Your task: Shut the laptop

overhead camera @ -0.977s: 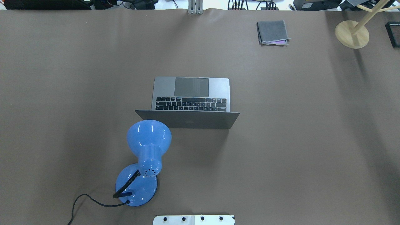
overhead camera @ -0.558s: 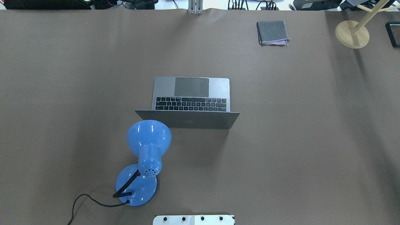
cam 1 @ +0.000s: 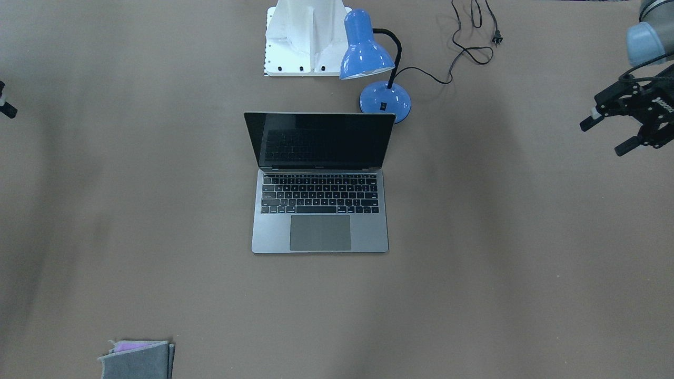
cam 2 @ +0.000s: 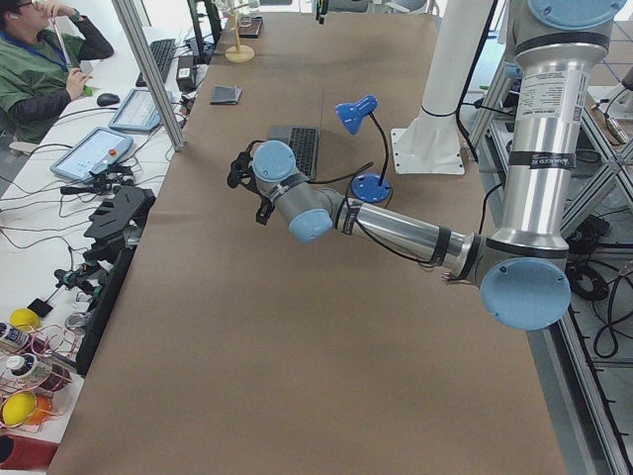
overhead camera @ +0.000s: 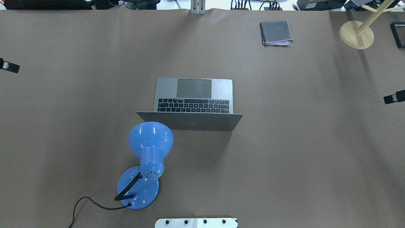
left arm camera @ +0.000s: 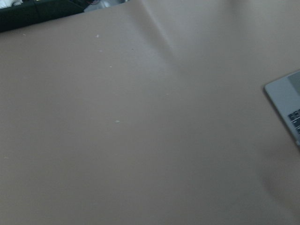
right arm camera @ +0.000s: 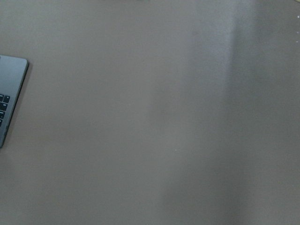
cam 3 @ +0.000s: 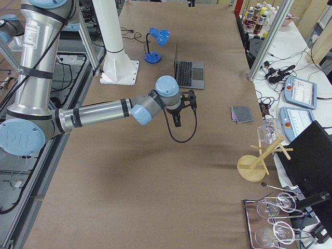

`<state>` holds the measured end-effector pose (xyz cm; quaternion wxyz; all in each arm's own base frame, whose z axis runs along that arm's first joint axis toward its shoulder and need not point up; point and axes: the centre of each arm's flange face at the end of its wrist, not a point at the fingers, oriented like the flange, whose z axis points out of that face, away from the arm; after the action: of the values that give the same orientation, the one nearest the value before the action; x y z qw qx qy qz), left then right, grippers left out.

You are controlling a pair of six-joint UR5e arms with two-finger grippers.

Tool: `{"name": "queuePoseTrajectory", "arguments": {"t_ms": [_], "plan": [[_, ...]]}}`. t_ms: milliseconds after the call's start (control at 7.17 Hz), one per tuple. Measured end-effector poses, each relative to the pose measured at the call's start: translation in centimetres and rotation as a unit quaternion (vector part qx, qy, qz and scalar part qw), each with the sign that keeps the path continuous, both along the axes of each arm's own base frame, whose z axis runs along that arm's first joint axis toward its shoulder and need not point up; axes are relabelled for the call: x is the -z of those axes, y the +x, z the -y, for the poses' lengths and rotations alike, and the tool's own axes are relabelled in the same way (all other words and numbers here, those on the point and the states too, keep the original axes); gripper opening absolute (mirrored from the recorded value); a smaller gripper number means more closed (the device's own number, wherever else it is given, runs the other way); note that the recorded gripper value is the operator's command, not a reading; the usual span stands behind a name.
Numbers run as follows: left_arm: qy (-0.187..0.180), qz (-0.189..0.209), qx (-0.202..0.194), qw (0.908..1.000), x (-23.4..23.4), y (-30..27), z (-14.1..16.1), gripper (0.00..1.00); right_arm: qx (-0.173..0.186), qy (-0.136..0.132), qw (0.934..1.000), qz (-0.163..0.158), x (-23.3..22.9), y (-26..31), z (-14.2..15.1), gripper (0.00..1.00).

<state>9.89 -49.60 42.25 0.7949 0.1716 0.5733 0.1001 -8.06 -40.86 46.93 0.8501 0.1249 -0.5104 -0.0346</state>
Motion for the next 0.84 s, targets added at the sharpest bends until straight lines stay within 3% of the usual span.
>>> {"name": "queuePoseTrajectory", "arguments": {"t_ms": [279,558,698,837], "plan": [[-0.01,-0.021,-0.024,0.9995,3.4,4.3,-0.8,0.98,-0.01,-0.025,0.9983,0.051,3.6,-4.6,-1.8,0.95],[-0.016,-0.042,-0.057,0.9974,7.5,8.8,-2.1,0.97,-0.021,-0.045,0.996,0.074,8.0,-9.6,-4.5,0.92],[-0.011,-0.048,-0.072,0.9962,8.8,10.4,-2.7,0.9,-0.025,-0.055,0.9948,0.083,9.9,-11.6,-6.0,0.84],[-0.005,-0.053,-0.086,0.9949,9.5,11.8,-3.4,0.63,-0.025,-0.066,0.9933,0.092,11.5,-13.4,-7.5,0.6]]}}
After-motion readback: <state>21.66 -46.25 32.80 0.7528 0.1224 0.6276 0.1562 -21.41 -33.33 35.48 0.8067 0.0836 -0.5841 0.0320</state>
